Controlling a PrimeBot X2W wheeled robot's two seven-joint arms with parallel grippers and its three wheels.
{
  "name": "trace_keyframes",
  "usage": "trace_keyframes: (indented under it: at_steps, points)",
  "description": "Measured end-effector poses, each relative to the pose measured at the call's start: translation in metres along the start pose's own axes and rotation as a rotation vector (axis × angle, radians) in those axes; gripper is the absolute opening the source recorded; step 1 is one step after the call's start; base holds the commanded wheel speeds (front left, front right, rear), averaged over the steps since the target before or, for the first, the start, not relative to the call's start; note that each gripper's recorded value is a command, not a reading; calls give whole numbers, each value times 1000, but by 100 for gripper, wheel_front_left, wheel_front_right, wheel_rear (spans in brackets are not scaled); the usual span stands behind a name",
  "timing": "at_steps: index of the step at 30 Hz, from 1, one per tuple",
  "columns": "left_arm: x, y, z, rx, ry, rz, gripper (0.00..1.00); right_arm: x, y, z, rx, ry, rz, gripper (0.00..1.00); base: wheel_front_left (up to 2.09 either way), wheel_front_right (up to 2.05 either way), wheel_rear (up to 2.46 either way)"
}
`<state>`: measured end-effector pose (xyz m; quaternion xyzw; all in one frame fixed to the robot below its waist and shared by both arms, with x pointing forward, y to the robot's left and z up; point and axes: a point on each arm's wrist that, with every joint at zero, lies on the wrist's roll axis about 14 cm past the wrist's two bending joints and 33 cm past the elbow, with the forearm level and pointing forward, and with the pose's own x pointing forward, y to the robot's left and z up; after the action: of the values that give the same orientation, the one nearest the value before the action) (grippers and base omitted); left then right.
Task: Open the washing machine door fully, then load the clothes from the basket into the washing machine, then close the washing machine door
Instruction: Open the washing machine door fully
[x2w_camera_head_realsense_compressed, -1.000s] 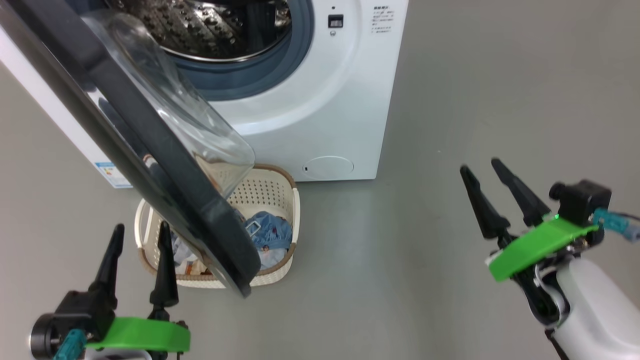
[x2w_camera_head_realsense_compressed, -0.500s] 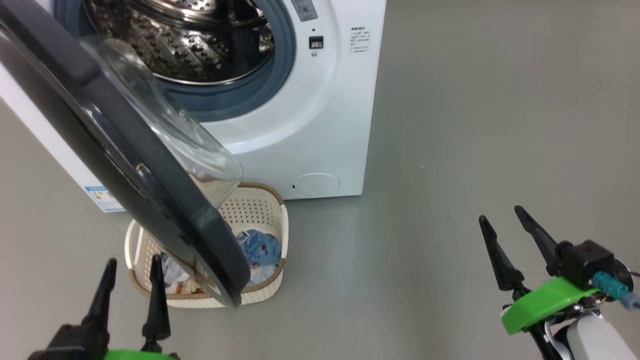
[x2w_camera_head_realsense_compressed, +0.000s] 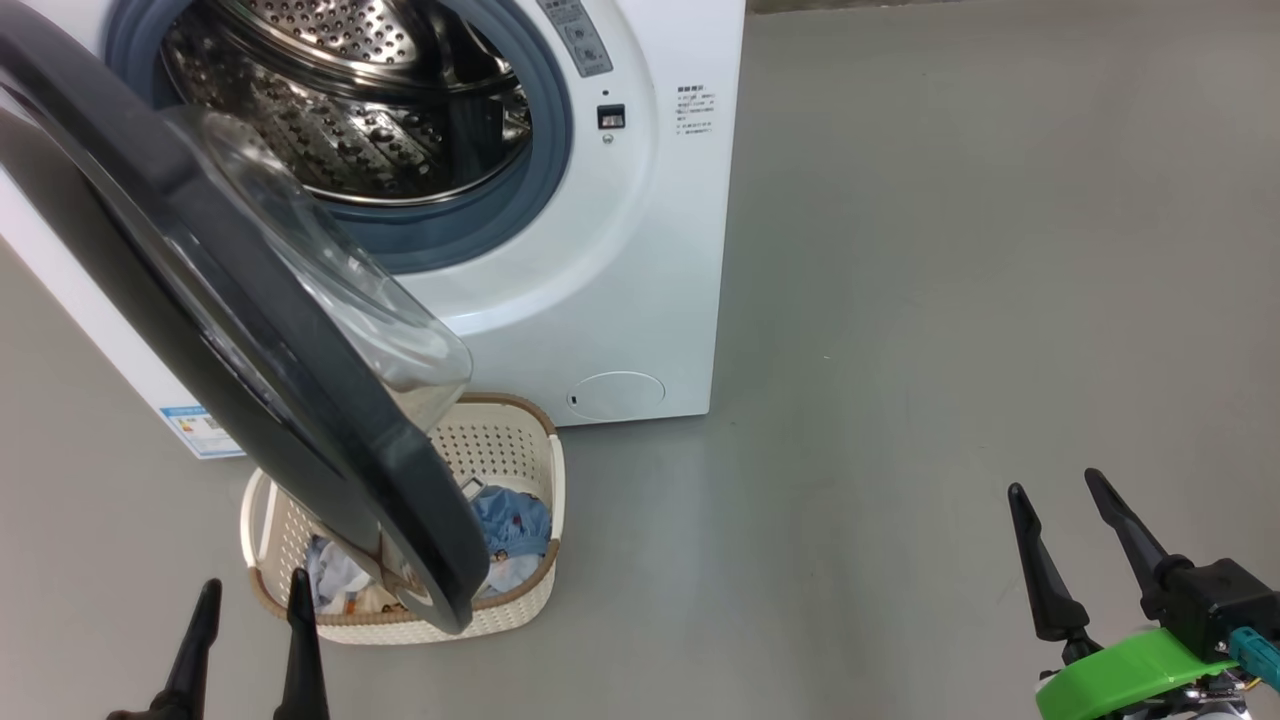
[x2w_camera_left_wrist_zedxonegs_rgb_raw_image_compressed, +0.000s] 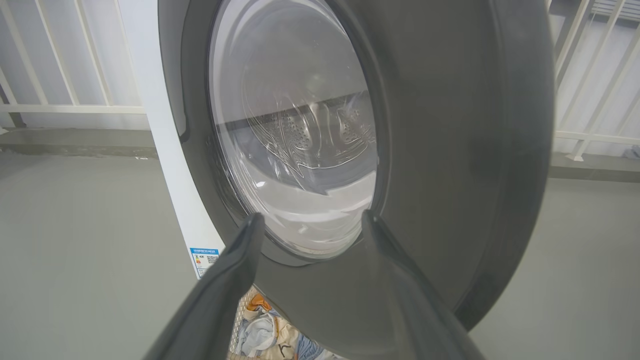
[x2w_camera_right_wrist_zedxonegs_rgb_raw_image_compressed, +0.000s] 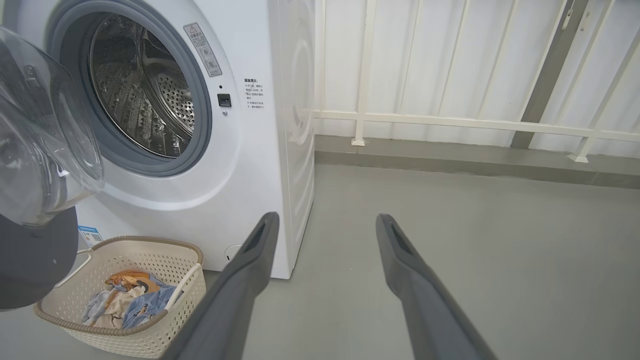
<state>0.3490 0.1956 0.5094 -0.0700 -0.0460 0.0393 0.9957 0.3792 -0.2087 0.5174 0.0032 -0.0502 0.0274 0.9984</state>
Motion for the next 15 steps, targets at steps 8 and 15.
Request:
trace_keyframes:
  at_steps: [8, 15]
  points:
    - [-3, 1, -2, -2, 7, 9, 100, -4, -5, 0, -19, 1, -16, 100, 0, 0, 0]
    - [-5, 2, -1, -1, 4, 17, 100, -3, -2, 1, -21, -2, -12, 100, 0, 0, 0]
